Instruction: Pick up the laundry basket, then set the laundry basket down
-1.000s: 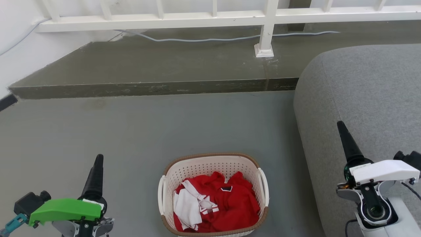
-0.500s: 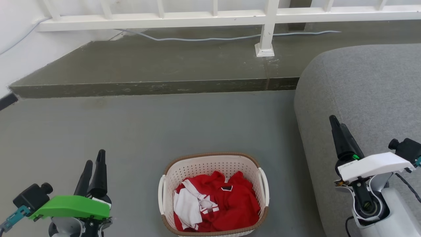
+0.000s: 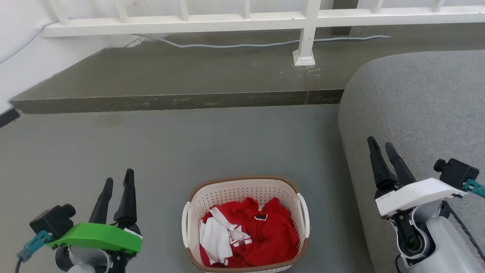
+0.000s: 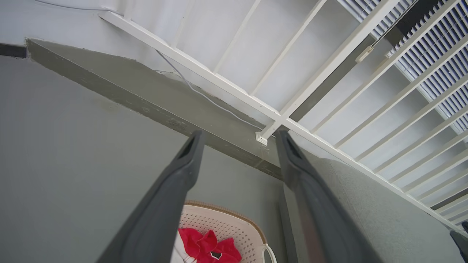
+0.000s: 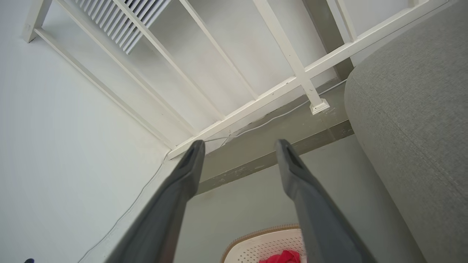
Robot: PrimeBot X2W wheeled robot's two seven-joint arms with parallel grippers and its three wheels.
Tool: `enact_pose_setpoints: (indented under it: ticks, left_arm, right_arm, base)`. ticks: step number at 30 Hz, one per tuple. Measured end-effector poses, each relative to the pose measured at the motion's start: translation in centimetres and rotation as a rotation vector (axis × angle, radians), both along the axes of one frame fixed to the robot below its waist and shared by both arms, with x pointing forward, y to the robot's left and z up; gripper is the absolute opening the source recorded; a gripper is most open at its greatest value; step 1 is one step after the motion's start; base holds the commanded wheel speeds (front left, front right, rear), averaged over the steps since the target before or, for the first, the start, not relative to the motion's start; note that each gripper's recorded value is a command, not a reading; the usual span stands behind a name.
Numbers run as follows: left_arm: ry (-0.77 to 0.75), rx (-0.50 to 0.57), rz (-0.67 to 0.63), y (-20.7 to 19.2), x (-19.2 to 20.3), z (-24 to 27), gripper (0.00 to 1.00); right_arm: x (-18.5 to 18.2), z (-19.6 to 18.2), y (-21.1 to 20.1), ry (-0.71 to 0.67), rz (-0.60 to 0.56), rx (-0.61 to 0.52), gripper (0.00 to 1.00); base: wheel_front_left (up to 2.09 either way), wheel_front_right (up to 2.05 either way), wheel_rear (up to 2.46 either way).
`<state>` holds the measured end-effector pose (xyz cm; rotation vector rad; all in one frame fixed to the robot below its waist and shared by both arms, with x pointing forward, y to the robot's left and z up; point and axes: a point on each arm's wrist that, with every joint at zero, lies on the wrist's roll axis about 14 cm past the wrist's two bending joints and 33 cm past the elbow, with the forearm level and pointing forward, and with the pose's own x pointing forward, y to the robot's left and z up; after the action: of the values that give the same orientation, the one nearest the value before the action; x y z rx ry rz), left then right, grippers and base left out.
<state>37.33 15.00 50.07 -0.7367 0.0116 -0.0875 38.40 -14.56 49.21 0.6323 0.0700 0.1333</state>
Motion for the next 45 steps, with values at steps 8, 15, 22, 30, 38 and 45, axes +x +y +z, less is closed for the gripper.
enact_pose_setpoints:
  ticks: [8,15,22,30,38,45]
  left_arm:
    - [-0.039,0.072,-0.004,-0.3,0.0,0.7,1.0]
    - [-0.077,0.142,-0.014,-0.9,0.0,1.3,1.0]
    - [-0.117,0.224,-0.03,-1.5,-0.1,1.9,1.0]
    - [-0.167,0.301,-0.039,-2.0,0.0,2.7,1.0]
    - [-0.185,0.335,-0.046,-2.3,0.0,3.0,1.0]
    - [-0.183,0.334,-0.046,-2.4,0.1,2.9,1.0]
  right_arm:
    - [0.0,0.0,0.3,-0.023,0.006,-0.099,1.0]
    - [-0.1,0.2,0.8,-0.053,0.02,-0.179,1.0]
    - [0.1,0.8,1.4,-0.1,0.038,-0.262,1.0]
    - [0.1,1.1,1.9,-0.142,0.058,-0.358,1.0]
    - [0.1,1.2,2.2,-0.158,0.061,-0.388,1.0]
    - [0.1,1.0,2.0,-0.154,0.058,-0.388,1.0]
  base:
    - [0.0,0.0,0.0]
    - [0.0,0.0,0.0]
    - [0.0,0.0,0.0]
    - [0.0,0.0,0.0]
    - [0.0,0.0,0.0]
    - [0.0,0.0,0.0]
